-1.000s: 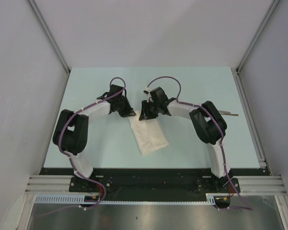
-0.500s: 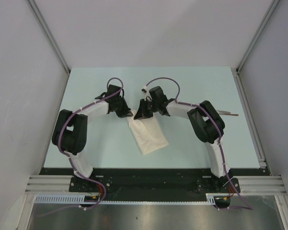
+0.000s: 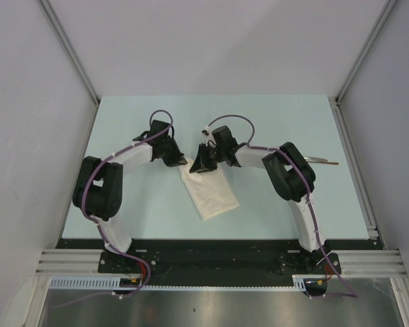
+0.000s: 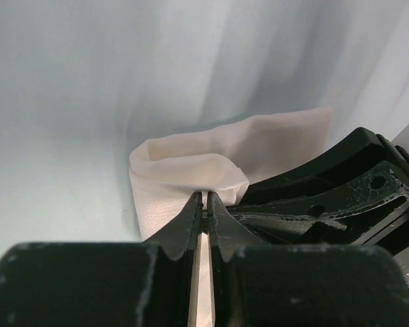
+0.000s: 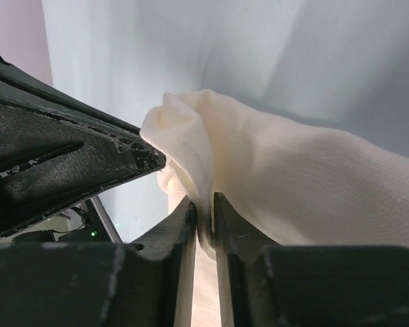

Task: Fold the napkin into a case and place the utensils inside
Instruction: Fold the lower triangle-folded napkin at the center of the board.

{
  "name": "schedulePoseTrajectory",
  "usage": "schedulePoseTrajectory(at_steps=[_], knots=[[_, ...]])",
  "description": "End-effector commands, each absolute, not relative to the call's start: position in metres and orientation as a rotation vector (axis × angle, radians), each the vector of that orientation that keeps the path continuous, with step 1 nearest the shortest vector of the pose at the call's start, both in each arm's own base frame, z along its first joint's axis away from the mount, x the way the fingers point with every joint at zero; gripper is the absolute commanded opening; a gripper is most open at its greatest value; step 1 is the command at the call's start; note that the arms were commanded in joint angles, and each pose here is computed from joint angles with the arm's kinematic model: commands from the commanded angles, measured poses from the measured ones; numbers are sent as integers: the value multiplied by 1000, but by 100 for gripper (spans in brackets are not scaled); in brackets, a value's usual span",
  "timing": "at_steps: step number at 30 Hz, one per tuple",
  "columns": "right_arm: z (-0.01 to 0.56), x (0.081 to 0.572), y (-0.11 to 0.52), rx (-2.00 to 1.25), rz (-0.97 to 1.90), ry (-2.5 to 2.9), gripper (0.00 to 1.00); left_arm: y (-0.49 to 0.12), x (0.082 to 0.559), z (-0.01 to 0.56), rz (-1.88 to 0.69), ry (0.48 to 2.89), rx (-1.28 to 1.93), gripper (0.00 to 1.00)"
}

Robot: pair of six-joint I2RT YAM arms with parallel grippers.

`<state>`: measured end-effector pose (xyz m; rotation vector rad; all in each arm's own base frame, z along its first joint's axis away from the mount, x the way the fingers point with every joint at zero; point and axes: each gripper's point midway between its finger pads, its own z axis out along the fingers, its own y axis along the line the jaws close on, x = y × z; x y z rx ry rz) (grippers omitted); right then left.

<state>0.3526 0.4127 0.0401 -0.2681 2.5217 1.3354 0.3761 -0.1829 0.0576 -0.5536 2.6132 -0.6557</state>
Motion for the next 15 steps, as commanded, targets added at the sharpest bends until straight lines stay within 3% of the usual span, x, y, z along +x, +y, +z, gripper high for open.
schedulePoseTrajectory(at_steps=[1, 8, 15], knots=[[45, 357, 402, -297, 1291, 2511, 23, -189, 388, 80, -713, 2545, -507, 10], [57, 347, 373, -303, 1190, 2559, 47, -200, 392, 73, -758, 2564, -503, 10], [65, 291, 346, -273, 1196, 2624, 56, -203, 392, 74, -767, 2563, -505, 10]])
